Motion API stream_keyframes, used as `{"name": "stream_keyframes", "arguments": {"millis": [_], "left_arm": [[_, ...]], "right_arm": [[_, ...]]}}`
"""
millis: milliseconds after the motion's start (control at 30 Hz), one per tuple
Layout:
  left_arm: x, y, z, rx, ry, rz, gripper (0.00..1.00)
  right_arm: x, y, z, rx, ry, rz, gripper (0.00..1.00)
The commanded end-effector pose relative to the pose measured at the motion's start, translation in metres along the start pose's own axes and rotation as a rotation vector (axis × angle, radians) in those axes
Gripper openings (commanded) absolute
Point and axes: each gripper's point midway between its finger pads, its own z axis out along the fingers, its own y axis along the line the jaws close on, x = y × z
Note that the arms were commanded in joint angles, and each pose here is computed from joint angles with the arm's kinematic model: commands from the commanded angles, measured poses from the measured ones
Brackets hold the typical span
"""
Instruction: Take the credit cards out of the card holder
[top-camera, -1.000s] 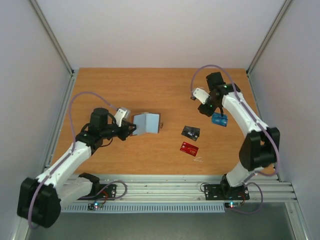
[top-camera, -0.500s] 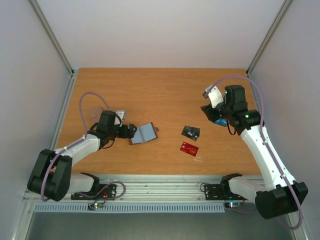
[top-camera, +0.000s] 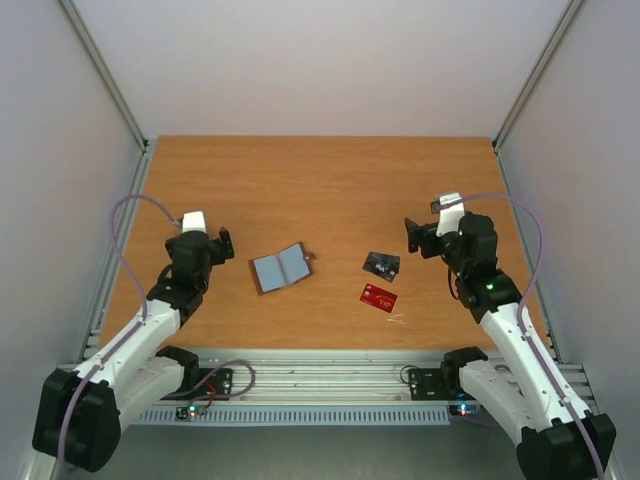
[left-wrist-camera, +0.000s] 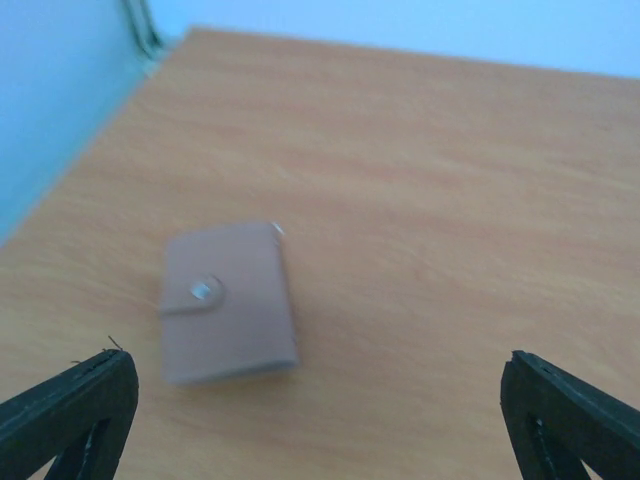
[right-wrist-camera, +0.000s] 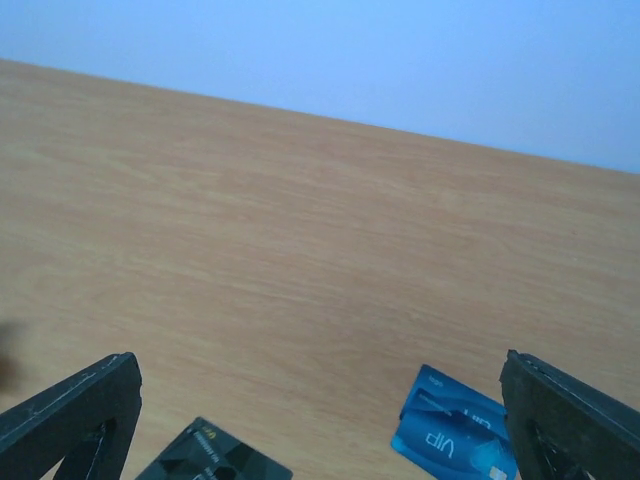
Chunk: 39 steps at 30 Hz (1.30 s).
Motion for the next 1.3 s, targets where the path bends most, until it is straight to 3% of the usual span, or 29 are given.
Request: {"name": "stream_keyframes", "arguments": {"millis": [0,67,133,233,433,600,900,1100,1267], "left_arm": [[-0.040,0.027,-0.011,-0.124,-0.362,0.088,0.99],[-0.037,0.012,-0.017,-0.033,-0.450,0.192,0.99],[-0.026,0.004,-0.014,0.019,-0.415,0.244,1.00],[-0.007,0.009,-0.005,0.010,-0.332,0.209,0.99],[-0.008,0.018,-0.002,-0.039,-0.322,0.140,0.99],[-0.008,0.019,0.006,-0.060,-0.294,0.140,0.99],[-0.027,0.035,0.037,-0.106,-0.344,0.019,0.99],[-0.027,0.030,0.073,-0.108,-0.299,0.123,0.99],[-0.015,0.012,0.089,0.029,-0.292,0.164,0.99]], "right_arm": [[-0.002,-0.032,-0.001,0.173,-0.127,0.093,0.98],[0.004,-0.043,-0.001,0.235,-0.177,0.094,0.99],[0.018,-0.050,0.002,0.279,-0.202,0.094,0.98],[0.047,-0.057,0.010,0.324,-0.237,0.096,0.98],[0.087,-0.075,0.046,0.355,-0.229,0.148,0.98],[0.103,-0.087,0.065,0.348,-0.303,0.155,0.99],[0.115,-0.084,0.096,0.208,-0.216,0.155,0.99],[0.116,-0.079,0.117,0.147,-0.117,0.149,0.99],[0.118,-0.081,0.124,0.136,-0.068,0.160,0.99]]}}
